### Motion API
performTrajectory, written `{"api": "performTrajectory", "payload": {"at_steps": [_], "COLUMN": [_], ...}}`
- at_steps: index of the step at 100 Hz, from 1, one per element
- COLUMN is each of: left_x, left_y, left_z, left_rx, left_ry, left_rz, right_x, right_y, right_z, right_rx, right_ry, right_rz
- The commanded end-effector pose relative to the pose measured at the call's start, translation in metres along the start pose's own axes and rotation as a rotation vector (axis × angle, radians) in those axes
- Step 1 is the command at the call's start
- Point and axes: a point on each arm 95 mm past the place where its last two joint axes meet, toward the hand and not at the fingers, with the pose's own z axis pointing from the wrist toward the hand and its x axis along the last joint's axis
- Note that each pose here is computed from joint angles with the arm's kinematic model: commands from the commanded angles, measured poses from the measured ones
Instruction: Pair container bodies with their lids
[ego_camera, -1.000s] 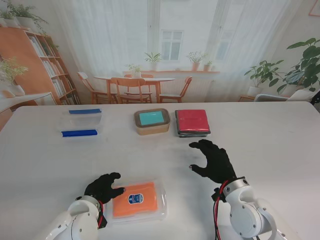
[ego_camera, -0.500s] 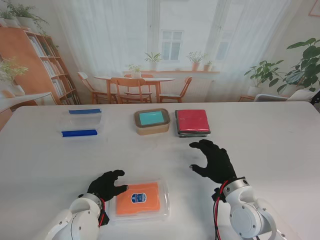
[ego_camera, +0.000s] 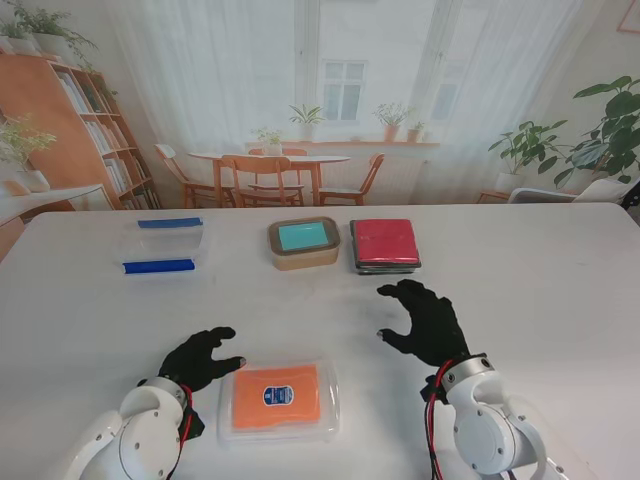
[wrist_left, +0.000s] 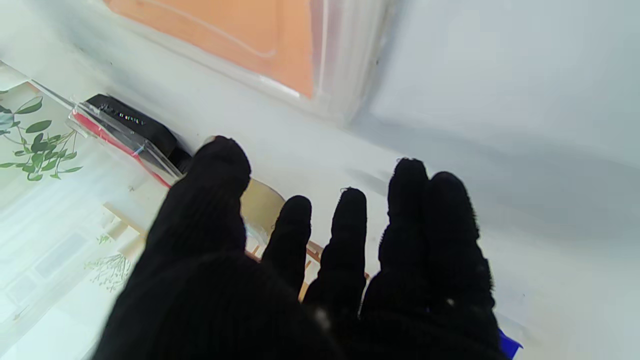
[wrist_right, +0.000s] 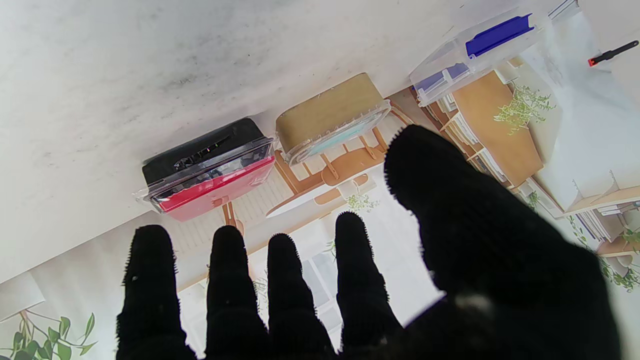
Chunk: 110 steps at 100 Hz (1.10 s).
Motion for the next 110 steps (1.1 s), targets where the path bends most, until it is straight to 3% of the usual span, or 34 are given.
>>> {"api": "performTrajectory", "payload": {"at_steps": [1, 21, 42, 57, 83, 110], "left_x": [0.002, -0.004, -0.017, -0.03, -0.051, -0.073], "left_y": [-0.007, -0.041, -0.082, -0.104, -0.131, -0.151], "left_z": [-0.004, -0.008, 0.001, 0.015, 0.056, 0.104], "left_rx": [0.029, 0.156, 0.335, 0.423, 0.453, 0.389], "left_ry": [0.016, 0.065, 0.103, 0.086, 0.012, -0.053], "left_rz": [-0.004, 0.035, 0.185, 0.283, 0.375, 0.448], "right_x": [0.002, 0.004, 0.005, 0.005, 0.005, 0.004], "right_y": [0.0, -0.001, -0.003, -0.004, -0.004, -0.006], "right_z": [0.003, 0.009, 0.013, 0.016, 0.021, 0.024], "right_rx": [0.009, 0.011, 0.021, 0.027, 0.036, 0.044], "right_ry": [0.002, 0.002, -0.001, -0.003, -0.013, -0.035], "right_rz": [0.003, 0.005, 0.005, 0.003, -0.012, -0.039]}}
